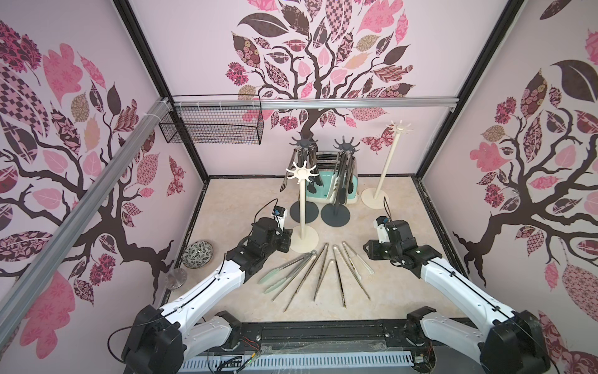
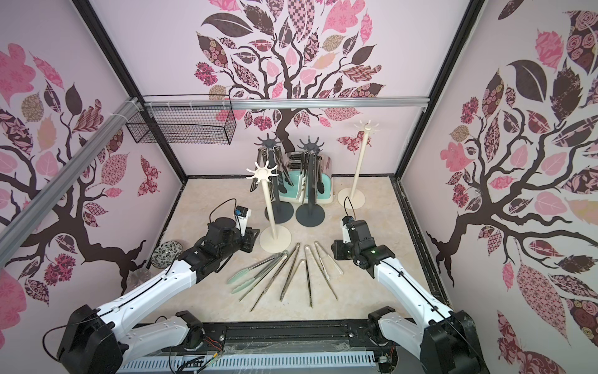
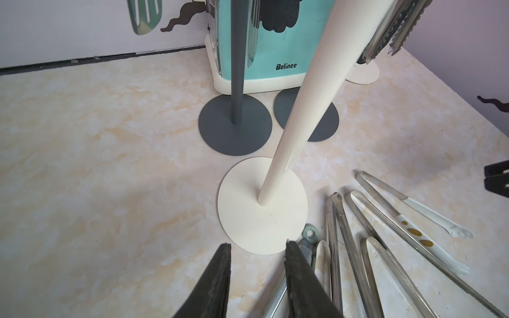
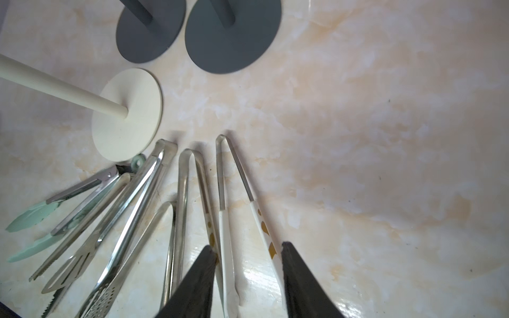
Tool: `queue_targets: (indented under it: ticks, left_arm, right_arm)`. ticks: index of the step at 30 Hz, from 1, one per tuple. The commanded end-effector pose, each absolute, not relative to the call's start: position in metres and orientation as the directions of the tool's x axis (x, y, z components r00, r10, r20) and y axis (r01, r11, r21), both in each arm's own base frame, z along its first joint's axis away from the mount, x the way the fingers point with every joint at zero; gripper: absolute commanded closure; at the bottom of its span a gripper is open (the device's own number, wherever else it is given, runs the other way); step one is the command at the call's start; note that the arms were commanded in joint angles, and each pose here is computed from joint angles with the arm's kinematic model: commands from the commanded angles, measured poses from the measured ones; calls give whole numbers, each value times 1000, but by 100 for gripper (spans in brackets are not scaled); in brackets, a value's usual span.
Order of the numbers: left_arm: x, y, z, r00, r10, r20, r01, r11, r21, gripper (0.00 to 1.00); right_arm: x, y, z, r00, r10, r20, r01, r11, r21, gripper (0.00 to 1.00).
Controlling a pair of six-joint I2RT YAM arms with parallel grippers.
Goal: Hang food tongs on kitchen utensil racks
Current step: Move the rack to the center of the board, then pick up the food tongs from the center of the board.
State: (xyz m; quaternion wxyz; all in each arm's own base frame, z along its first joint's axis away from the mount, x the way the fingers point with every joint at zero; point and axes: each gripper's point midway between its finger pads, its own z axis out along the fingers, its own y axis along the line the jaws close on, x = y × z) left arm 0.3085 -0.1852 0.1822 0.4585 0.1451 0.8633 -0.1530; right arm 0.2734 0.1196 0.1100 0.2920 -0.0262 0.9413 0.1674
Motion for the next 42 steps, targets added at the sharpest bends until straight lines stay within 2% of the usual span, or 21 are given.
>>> queue_targets:
  ticks: [1, 19, 42]
  left_arm:
    - [297, -182, 178, -580, 53, -813, 360, 912, -197, 64]
    - [264, -168, 166, -623, -37, -781, 322, 898, -300, 64]
    - [258, -169, 151, -642, -31, -766, 329, 891, -312, 64]
  right_arm:
    - [269, 124, 106, -859, 51, -510, -129, 942, 311, 58]
    - [258, 153, 67, -923, -58, -380, -160, 957, 243, 63]
    - [259, 169, 40, -945, -118, -306, -185, 962, 199, 71]
